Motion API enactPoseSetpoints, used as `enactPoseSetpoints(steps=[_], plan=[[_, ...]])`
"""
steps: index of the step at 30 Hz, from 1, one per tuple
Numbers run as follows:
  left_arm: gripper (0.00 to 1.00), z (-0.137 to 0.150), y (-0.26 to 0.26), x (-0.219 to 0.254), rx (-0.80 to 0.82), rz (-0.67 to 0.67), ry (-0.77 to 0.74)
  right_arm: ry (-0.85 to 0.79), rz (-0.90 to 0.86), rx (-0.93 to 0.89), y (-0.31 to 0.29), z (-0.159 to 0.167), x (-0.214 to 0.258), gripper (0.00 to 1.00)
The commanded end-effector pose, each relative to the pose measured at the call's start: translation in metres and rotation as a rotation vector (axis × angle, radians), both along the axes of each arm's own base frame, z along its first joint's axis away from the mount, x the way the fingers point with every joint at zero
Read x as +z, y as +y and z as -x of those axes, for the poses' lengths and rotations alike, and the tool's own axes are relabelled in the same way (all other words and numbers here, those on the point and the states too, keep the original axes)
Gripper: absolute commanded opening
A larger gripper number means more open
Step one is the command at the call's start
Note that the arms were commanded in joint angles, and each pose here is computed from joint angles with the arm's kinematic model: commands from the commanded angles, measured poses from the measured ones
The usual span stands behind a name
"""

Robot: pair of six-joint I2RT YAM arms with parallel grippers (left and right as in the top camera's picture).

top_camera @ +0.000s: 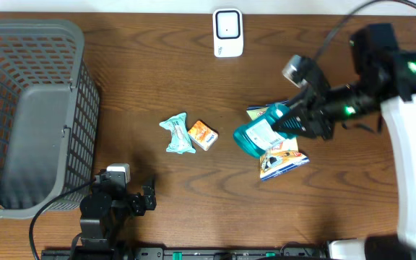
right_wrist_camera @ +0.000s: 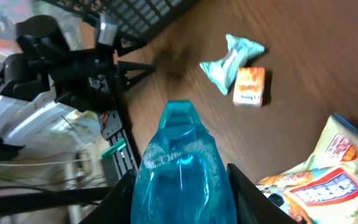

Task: Scan the item barcode

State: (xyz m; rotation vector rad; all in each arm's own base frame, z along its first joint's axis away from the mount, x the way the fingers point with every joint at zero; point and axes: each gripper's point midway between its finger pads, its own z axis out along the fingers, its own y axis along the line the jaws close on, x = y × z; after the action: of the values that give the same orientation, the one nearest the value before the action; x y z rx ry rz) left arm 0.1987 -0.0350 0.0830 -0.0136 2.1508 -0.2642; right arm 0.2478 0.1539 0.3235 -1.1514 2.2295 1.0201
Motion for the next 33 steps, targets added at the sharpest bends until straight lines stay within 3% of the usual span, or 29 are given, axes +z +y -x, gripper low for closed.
enactPoseSetpoints(steps=[1,10,18,28,31,33], plan=[[0.98,0.001,-0.001,-0.006,-0.003,0.013,0.017,-0.091,-0.088,0.024,0.002,0.017,0.025,0.08],[0.98,0.001,-0.001,-0.006,-0.003,0.013,0.017,-0.157,-0.105,0.024,0.001,0.033,0.041,0.07],[0.98,0.001,-0.001,-0.006,-0.003,0.013,0.017,-0.143,-0.135,0.028,0.005,0.016,0.016,0.07],[0.98,0.001,-0.001,-0.006,-0.003,0.013,0.017,-0.256,-0.140,-0.024,0.010,-0.035,-0.010,0.11],[0.98,0.001,-0.001,-0.006,-0.003,0.013,0.017,-0.298,-0.071,-0.086,0.010,-0.056,-0.018,0.03],[0.98,0.001,-0.001,-0.006,-0.003,0.013,0.017,-0.313,0.011,-0.176,0.008,-0.076,-0.026,0.03]])
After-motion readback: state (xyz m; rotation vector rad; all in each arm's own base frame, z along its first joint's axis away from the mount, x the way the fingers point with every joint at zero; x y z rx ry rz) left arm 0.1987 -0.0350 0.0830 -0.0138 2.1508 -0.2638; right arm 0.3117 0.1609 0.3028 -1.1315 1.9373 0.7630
